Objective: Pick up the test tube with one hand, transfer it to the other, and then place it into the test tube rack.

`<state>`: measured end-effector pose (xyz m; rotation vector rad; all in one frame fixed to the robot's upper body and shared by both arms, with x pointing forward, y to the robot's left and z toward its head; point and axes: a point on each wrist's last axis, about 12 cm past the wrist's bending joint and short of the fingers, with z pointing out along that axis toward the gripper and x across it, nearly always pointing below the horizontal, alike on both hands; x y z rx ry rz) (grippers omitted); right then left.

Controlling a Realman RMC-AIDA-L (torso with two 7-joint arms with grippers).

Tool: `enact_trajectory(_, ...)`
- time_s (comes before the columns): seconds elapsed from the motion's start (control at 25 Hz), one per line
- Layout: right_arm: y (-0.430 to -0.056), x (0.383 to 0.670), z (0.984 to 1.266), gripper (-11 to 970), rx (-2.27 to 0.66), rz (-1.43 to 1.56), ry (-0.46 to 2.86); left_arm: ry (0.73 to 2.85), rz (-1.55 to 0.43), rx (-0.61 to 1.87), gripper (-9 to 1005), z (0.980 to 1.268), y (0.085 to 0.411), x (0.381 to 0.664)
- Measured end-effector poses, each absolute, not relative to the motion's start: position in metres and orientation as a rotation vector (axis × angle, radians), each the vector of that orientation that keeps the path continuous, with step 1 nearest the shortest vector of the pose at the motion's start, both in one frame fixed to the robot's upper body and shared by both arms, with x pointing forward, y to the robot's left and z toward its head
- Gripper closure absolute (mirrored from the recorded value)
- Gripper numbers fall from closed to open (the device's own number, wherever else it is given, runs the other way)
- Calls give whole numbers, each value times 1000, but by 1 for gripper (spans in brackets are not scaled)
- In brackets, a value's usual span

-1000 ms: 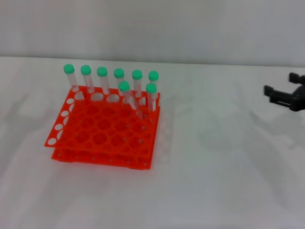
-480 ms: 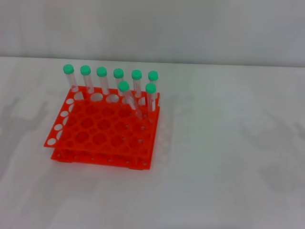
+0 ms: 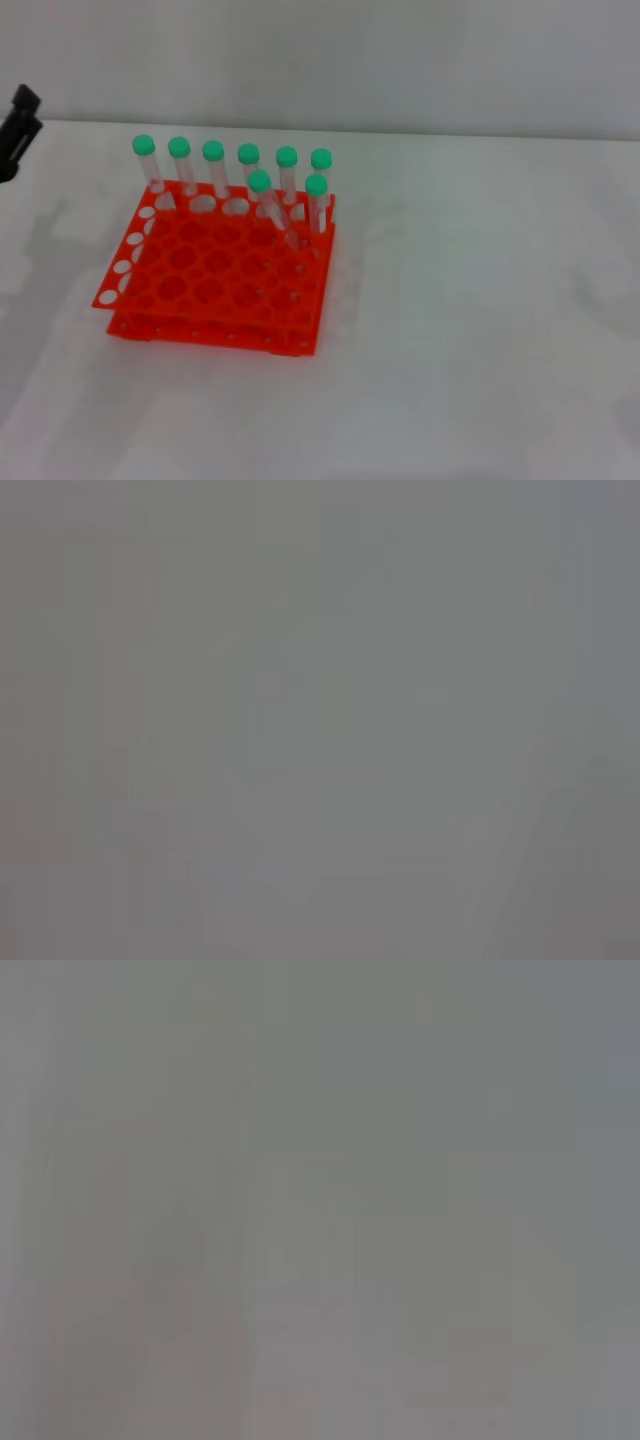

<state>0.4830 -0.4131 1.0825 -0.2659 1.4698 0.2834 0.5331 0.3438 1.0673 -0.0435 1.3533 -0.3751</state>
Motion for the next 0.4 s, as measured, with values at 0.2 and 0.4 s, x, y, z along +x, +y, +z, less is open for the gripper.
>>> enact_trajectory(0.2,-423,471,1078,114,-249,236,1488,1394,-412,-19,103,1059,329,536)
enact_trajectory(0.4,-433,459,1078,114,-234,206,1493,1397,-409,11,103,1056,317,540)
